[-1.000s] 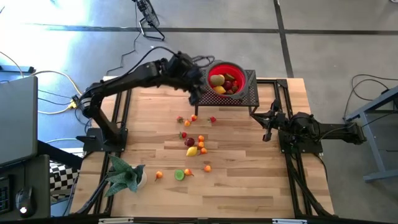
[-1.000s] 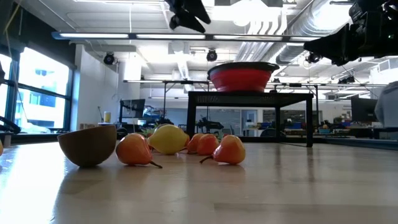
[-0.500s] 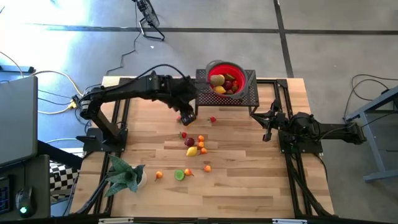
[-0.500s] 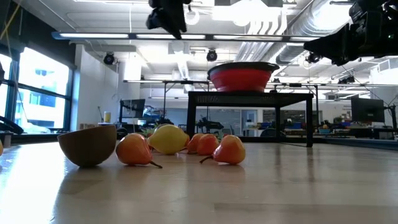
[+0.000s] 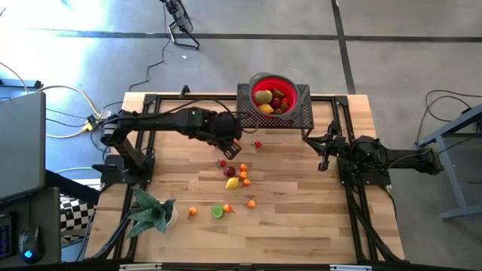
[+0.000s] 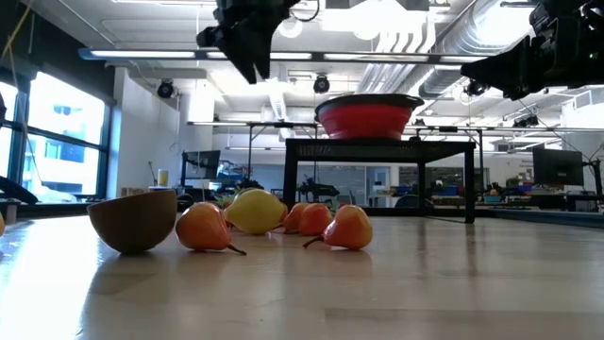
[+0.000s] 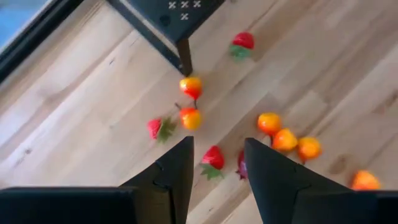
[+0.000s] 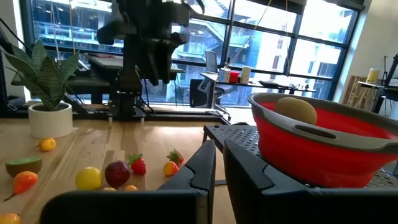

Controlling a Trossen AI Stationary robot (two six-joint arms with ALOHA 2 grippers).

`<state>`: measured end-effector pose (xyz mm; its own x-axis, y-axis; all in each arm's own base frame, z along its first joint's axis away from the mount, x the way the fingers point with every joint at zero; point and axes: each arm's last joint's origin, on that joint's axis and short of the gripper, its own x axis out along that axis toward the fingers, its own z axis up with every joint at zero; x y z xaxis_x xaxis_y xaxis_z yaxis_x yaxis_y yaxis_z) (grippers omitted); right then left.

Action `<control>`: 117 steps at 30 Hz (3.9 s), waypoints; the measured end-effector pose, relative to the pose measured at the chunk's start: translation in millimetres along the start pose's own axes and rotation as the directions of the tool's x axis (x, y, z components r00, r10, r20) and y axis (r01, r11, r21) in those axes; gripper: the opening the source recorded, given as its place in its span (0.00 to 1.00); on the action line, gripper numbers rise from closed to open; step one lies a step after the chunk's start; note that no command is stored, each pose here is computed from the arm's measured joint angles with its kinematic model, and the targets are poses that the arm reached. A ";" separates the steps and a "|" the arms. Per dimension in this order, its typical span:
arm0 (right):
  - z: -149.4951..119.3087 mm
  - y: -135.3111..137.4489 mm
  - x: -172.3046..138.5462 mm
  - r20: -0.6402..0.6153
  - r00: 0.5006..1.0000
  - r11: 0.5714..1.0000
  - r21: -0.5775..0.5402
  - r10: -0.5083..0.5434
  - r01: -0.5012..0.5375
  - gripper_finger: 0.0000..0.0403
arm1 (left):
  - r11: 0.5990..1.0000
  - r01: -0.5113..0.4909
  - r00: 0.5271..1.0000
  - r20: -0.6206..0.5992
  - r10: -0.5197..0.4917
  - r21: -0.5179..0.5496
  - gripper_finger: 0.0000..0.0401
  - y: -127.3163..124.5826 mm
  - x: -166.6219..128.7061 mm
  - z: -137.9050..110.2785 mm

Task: Pick & Place Fruit
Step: Put the strawberry into the strainer on the shelf

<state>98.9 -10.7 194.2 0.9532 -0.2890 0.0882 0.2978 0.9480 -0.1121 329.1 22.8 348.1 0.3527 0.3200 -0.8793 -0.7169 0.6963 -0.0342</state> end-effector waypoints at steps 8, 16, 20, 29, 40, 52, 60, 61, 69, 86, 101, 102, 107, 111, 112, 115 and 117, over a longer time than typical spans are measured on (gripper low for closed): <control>-0.2 0.0 0.0 -0.002 1.000 1.000 0.000 -0.001 0.001 0.07 | 0.991 -0.130 0.980 -0.149 0.130 0.009 0.34 9.9 39.8 -29.9; -0.1 -0.1 0.0 -0.001 1.000 1.000 0.000 -0.002 0.002 0.07 | 0.984 -0.160 0.975 -0.167 0.145 -0.082 0.34 11.8 74.6 -49.5; -0.1 -0.1 0.0 -0.001 1.000 1.000 0.000 -0.002 0.002 0.07 | 0.978 -0.149 0.981 -0.149 0.127 -0.146 0.34 11.2 85.4 -54.0; -0.1 -0.1 0.0 -0.001 1.000 1.000 0.000 -0.002 0.002 0.07 | 0.977 -0.108 0.990 -0.107 0.089 -0.186 0.34 9.7 102.3 -60.6; -0.1 0.0 0.0 -0.001 1.000 1.000 0.000 -0.002 0.002 0.07 | 0.964 -0.103 0.992 -0.092 0.083 -0.246 0.34 11.7 115.4 -69.2; 0.0 -0.1 0.0 -0.001 1.000 1.000 0.000 -0.002 0.002 0.07 | 0.952 -0.107 0.994 -0.018 0.106 -0.285 0.34 13.6 126.6 -74.0; 0.0 -0.1 0.0 -0.001 1.000 1.000 0.000 -0.002 0.002 0.07 | 0.948 -0.106 0.993 0.016 0.116 -0.301 0.34 14.6 131.4 -76.2; 0.0 -0.1 0.0 -0.001 1.000 1.000 0.000 -0.002 0.002 0.07 | 0.947 -0.109 0.993 0.018 0.120 -0.301 0.34 14.8 131.5 -76.3; -0.1 -0.1 0.0 -0.001 1.000 1.000 0.000 -0.002 0.002 0.07 | 0.945 -0.127 0.988 0.041 0.146 -0.300 0.34 15.7 131.4 -75.6; -0.1 -0.1 0.0 -0.001 1.000 1.000 0.000 -0.002 0.002 0.07 | 0.943 -0.155 0.984 0.042 0.174 -0.294 0.34 12.0 145.2 -77.2; -1.0 -0.9 -0.1 -0.013 0.999 0.999 -0.003 -0.035 0.035 0.07 | 0.943 -0.178 0.981 0.019 0.191 -0.280 0.34 12.5 156.3 -78.8; -0.9 -1.0 0.0 -0.013 0.999 0.999 -0.002 -0.037 0.037 0.07 | 0.943 -0.178 0.981 0.020 0.191 -0.281 0.34 12.5 156.3 -78.8; -1.0 -1.0 -0.1 -0.013 0.999 0.999 -0.003 -0.037 0.037 0.07 | 0.941 -0.176 0.981 0.021 0.190 -0.287 0.34 12.4 156.3 -78.6; -1.0 -1.1 -0.1 -0.013 0.999 0.999 -0.003 -0.039 0.039 0.07 | 0.939 -0.189 0.977 0.037 0.208 -0.288 0.34 12.9 156.2 -78.1; -0.9 -1.1 -0.1 -0.013 0.999 0.999 -0.003 -0.039 0.039 0.07 | 0.938 -0.193 0.976 0.043 0.214 -0.288 0.34 13.1 156.2 -78.0; -0.9 -1.1 -0.1 -0.013 0.999 0.999 -0.003 -0.039 0.039 0.07 | 0.936 -0.201 0.973 0.054 0.226 -0.289 0.34 13.4 156.1 -77.6; -1.0 -1.1 -0.1 -0.013 0.999 0.999 -0.003 -0.039 0.039 0.07 | 0.936 -0.202 0.972 0.056 0.227 -0.289 0.34 13.4 156.1 -77.6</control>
<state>98.6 -11.9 193.4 0.9416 -0.3274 0.0792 0.3347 0.9357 -0.1112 327.8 32.2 173.5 0.2136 0.5049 -0.8363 -0.9159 0.4013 0.0083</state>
